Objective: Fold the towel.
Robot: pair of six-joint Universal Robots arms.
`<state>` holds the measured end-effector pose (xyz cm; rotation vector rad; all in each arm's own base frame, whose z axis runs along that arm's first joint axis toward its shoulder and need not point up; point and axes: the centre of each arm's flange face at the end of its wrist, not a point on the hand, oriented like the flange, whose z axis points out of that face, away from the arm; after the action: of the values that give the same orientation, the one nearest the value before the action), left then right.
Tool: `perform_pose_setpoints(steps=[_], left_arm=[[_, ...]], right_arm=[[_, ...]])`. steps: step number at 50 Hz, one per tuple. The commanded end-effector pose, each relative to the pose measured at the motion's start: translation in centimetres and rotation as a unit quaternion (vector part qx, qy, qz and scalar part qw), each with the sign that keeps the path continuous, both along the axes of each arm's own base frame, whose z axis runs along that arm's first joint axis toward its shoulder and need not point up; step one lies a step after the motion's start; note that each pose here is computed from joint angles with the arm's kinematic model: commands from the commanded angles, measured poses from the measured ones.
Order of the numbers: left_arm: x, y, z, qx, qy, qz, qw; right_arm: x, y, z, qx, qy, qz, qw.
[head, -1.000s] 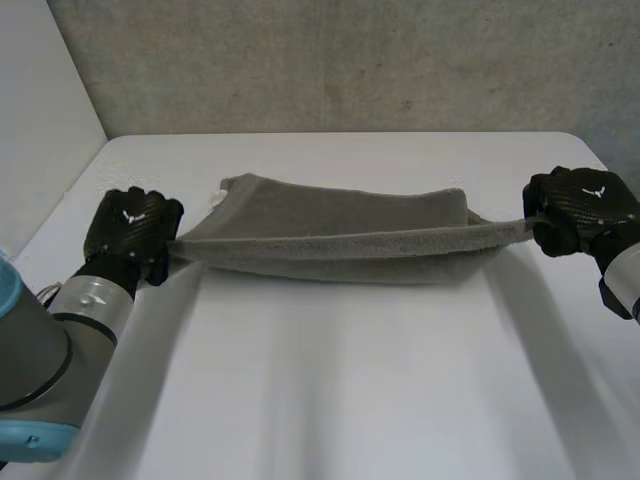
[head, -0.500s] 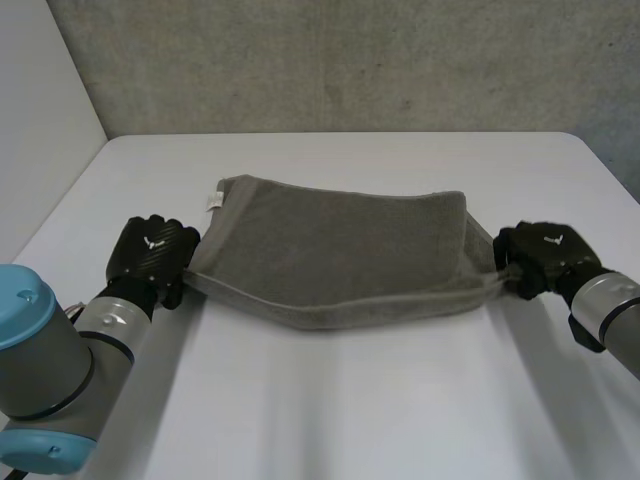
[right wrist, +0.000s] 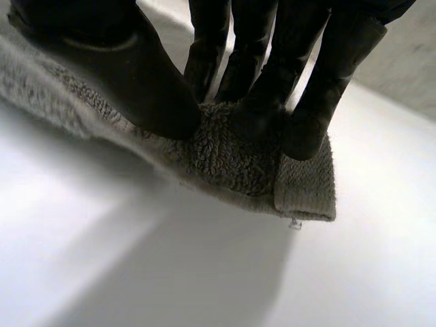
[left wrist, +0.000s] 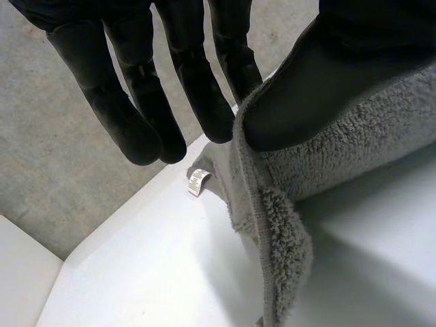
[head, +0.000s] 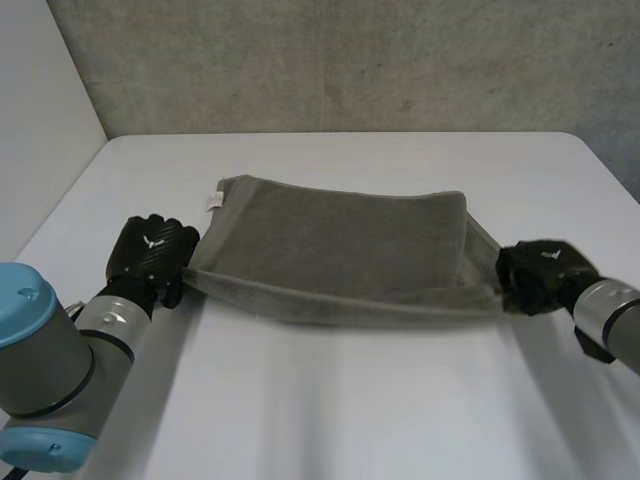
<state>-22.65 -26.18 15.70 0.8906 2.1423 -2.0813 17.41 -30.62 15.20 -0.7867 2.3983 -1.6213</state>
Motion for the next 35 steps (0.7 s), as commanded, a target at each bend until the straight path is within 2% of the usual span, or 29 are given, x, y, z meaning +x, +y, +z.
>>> perform_pose_setpoints(steps=[1, 9, 19, 35], left_arm=[[0.1, 0.2, 2.6, -0.036, 0.014, 0.001, 0.999], [0.2, 0.8, 4.0, -0.056, 0.023, 0.0, 0.998], [-0.2, 0.8, 1.5, -0.018, 0.009, -0.006, 1.0], [-0.8, 0.9, -0.6, 0.011, -0.001, -0.016, 1.0]], right_arm=[[-1.7, -0.5, 4.0, -0.073, -0.011, -0.029, 0.997], [-1.8, -0.2, 5.3, -0.094, -0.031, -0.034, 0.994], [-1.4, -0.6, 1.4, -0.023, -0.02, -0.015, 0.999], [-1.4, 1.0, 0.2, 0.002, -0.006, 0.012, 1.0]])
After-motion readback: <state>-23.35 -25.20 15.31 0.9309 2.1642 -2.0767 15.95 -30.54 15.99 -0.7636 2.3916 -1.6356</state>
